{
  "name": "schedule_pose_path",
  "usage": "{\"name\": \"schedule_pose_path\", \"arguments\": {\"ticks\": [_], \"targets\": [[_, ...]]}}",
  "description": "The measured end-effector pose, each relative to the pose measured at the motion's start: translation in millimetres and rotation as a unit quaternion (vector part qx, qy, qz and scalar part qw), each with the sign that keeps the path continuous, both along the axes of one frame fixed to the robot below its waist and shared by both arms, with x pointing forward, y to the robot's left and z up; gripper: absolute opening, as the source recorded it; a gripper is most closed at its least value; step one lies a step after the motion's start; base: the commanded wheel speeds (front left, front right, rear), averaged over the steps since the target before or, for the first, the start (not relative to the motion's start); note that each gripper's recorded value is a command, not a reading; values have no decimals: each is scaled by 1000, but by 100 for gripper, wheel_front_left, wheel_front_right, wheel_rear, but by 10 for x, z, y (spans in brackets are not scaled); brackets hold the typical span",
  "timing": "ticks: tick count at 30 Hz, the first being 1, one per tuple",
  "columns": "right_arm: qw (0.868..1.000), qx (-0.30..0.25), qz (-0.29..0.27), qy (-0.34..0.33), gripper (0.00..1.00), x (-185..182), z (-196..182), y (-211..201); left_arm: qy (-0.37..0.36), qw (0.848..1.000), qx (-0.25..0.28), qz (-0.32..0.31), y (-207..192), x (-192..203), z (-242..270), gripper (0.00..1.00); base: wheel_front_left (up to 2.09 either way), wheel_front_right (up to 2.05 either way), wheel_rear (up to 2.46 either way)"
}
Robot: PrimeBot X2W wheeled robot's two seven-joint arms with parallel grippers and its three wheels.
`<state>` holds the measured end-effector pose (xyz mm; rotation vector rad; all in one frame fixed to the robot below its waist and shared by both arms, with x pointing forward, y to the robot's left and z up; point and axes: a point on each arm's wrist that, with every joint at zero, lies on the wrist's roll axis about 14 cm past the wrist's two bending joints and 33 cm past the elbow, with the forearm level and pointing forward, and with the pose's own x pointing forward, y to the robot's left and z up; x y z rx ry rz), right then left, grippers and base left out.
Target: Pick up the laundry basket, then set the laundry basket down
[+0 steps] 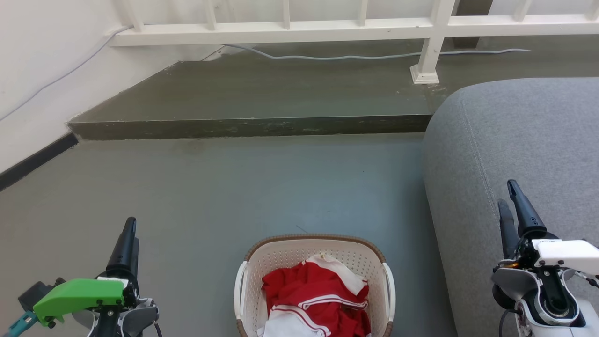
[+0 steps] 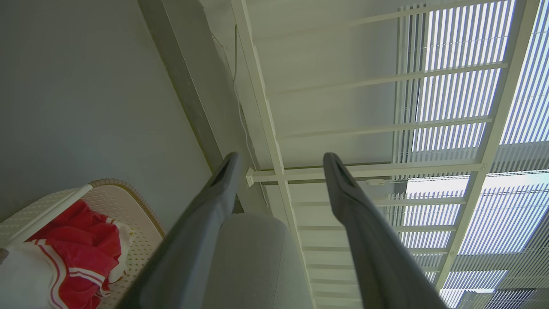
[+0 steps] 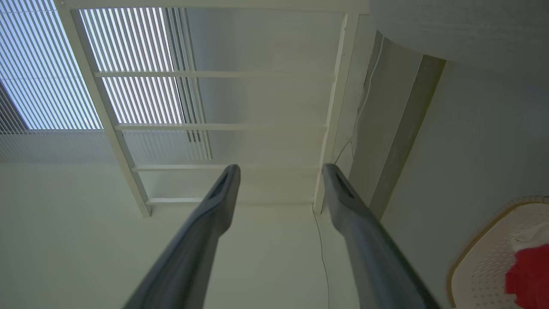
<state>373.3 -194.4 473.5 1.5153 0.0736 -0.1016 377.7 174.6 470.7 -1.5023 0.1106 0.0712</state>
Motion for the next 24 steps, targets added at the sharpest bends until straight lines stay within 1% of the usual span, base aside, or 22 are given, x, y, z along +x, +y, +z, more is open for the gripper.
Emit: {"name": "schedule_pose_path", "arguments": {"ticks": [7,14,19,24], "targets": [[999,-49,10,-11,100,23,77,29,-7,999,47,-7,-4,20,39,100,0,0,0],[994,-106,22,-16,100,30,107,58,-10,994,109,-19,-21,31,50,100,0,0,0],[987,-158,31,-17,100,30,111,44,-15,985,168,-22,5,41,71,100,0,0,0],[975,-216,46,-20,100,30,116,59,-20,974,225,-34,-21,52,93,100,0,0,0]]}}
